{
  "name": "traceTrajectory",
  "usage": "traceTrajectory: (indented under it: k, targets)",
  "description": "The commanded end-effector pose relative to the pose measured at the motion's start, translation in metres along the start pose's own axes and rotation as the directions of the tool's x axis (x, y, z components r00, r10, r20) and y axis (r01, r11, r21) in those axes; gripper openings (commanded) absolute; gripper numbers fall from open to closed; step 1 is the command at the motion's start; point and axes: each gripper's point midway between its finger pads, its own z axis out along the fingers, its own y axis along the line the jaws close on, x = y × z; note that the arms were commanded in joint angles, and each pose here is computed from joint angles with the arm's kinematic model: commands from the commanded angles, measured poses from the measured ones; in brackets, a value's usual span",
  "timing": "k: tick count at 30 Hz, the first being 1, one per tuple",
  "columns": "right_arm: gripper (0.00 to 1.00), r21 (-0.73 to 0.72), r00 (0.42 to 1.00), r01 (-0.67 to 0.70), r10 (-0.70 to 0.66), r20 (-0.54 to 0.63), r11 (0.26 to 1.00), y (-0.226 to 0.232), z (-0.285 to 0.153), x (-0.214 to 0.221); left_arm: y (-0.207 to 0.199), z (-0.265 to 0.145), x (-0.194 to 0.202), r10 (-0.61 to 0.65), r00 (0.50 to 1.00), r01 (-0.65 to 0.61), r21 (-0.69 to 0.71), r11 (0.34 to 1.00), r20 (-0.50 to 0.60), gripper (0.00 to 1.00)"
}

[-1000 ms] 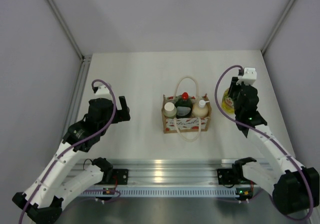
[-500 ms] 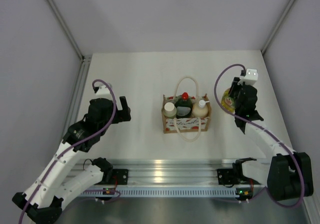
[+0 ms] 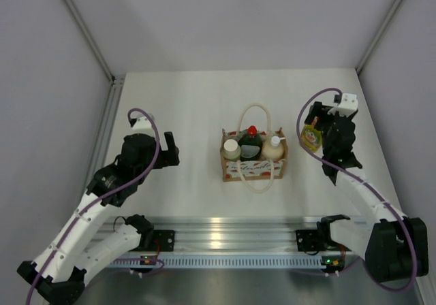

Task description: Take the personal care products out of the canvas bag

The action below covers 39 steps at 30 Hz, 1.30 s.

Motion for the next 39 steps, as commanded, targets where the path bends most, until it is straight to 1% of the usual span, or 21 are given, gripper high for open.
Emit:
traceTrajectory:
  k: [1,3,6,8,9,10,12,13,15,16,17,18,22,23,24,28,29,34,35,38,39]
  targets:
    - [0.81,-0.044,0.991,-0.074,0.079,0.108,0.996,0.008,-0.007,-0.062,-0.011,0.004,-0.01,0.001,1.0,-0.002,0.04,0.999,0.027,0.98]
    - [0.84,-0.082,0.991,-0.089,0.096,0.089,0.993,0.014,-0.016,-0.069,-0.022,0.008,-0.004,0.003,1.0,-0.002,0.084,0.996,-0.013,0.98]
    - [0.85,-0.136,0.992,-0.098,0.109,0.071,0.986,0.021,-0.032,-0.079,-0.035,0.008,-0.006,-0.034,0.998,0.04,0.125,0.991,-0.045,0.98]
    - [0.85,-0.221,0.992,-0.101,0.116,0.057,0.97,0.035,-0.044,-0.083,-0.053,0.008,-0.002,-0.094,0.991,0.112,0.185,0.976,-0.1,0.98]
    - [0.84,-0.262,0.992,-0.111,0.122,0.026,0.959,0.042,-0.049,-0.08,-0.061,0.008,-0.004,-0.117,0.987,0.138,0.212,0.967,-0.111,0.98]
    - [0.84,-0.368,0.993,-0.111,0.117,-0.004,0.923,0.062,-0.058,-0.078,-0.067,0.009,-0.004,-0.154,0.979,0.181,0.228,0.957,-0.13,0.98]
    - [0.82,-0.466,0.992,-0.123,0.114,-0.047,0.876,0.083,-0.068,-0.072,-0.083,0.016,0.002,-0.178,0.967,0.223,0.267,0.938,-0.183,0.98]
    - [0.82,-0.558,0.992,-0.124,0.096,-0.08,0.821,0.104,-0.079,-0.065,-0.093,0.023,0.0,-0.209,0.958,0.259,0.284,0.923,-0.196,0.98]
    - [0.81,-0.631,0.991,-0.127,0.071,-0.112,0.765,0.124,-0.089,-0.055,-0.11,0.026,0.005,-0.219,0.943,0.297,0.335,0.894,-0.252,0.98]
    - [0.8,-0.687,0.991,-0.121,0.049,-0.124,0.717,0.139,-0.099,-0.05,-0.116,0.029,0.005,-0.23,0.934,0.319,0.347,0.882,-0.272,0.98]
    - [0.8,-0.705,0.991,-0.114,0.029,-0.131,0.7,0.147,-0.103,-0.043,-0.125,0.032,0.002,-0.233,0.933,0.327,0.373,0.868,-0.275,0.98]
    - [0.8,-0.715,0.991,-0.1,0.008,-0.13,0.692,0.151,-0.105,-0.037,-0.131,0.04,0.009,-0.225,0.924,0.335,0.372,0.866,-0.308,0.98]
    - [0.8,-0.771,0.99,-0.072,-0.05,-0.133,0.633,0.183,-0.126,-0.021,-0.147,0.058,0.02,-0.221,0.914,0.345,0.366,0.864,-0.34,0.98]
    - [0.8,-0.774,0.988,-0.067,-0.064,-0.138,0.629,0.189,-0.128,-0.016,-0.154,0.06,0.022,-0.211,0.915,0.341,0.379,0.86,-0.344,0.98]
    - [0.8,-0.775,0.989,-0.05,-0.08,-0.128,0.63,0.192,-0.129,-0.014,-0.158,0.067,0.03,-0.2,0.911,0.336,0.368,0.867,-0.361,0.98]
    - [0.8,-0.717,0.986,-0.024,-0.101,-0.131,0.696,0.192,-0.12,-0.005,-0.175,0.072,0.048,-0.153,0.909,0.303,0.363,0.881,-0.386,0.96]
    - [0.79,-0.714,0.985,-0.021,-0.109,-0.136,0.699,0.192,-0.118,-0.001,-0.174,0.074,0.052,-0.153,0.908,0.301,0.352,0.887,-0.391,0.96]
    - [0.78,-0.74,0.982,-0.003,-0.136,-0.128,0.673,0.203,-0.117,0.009,-0.163,0.08,0.067,-0.173,0.904,0.303,0.297,0.906,-0.392,0.95]
    - [0.78,-0.742,0.979,0.003,-0.152,-0.133,0.671,0.205,-0.115,0.017,-0.16,0.081,0.07,-0.174,0.904,0.299,0.287,0.91,-0.39,0.95]
    - [0.76,-0.757,0.987,0.03,-0.14,-0.081,0.652,0.217,-0.111,0.018,-0.159,0.082,0.074,-0.171,0.901,0.298,0.282,0.912,-0.398,0.94]
    - [0.75,-0.761,0.984,0.037,-0.157,-0.086,0.648,0.218,-0.111,0.025,-0.159,0.083,0.075,-0.17,0.9,0.297,0.281,0.912,-0.401,0.94]
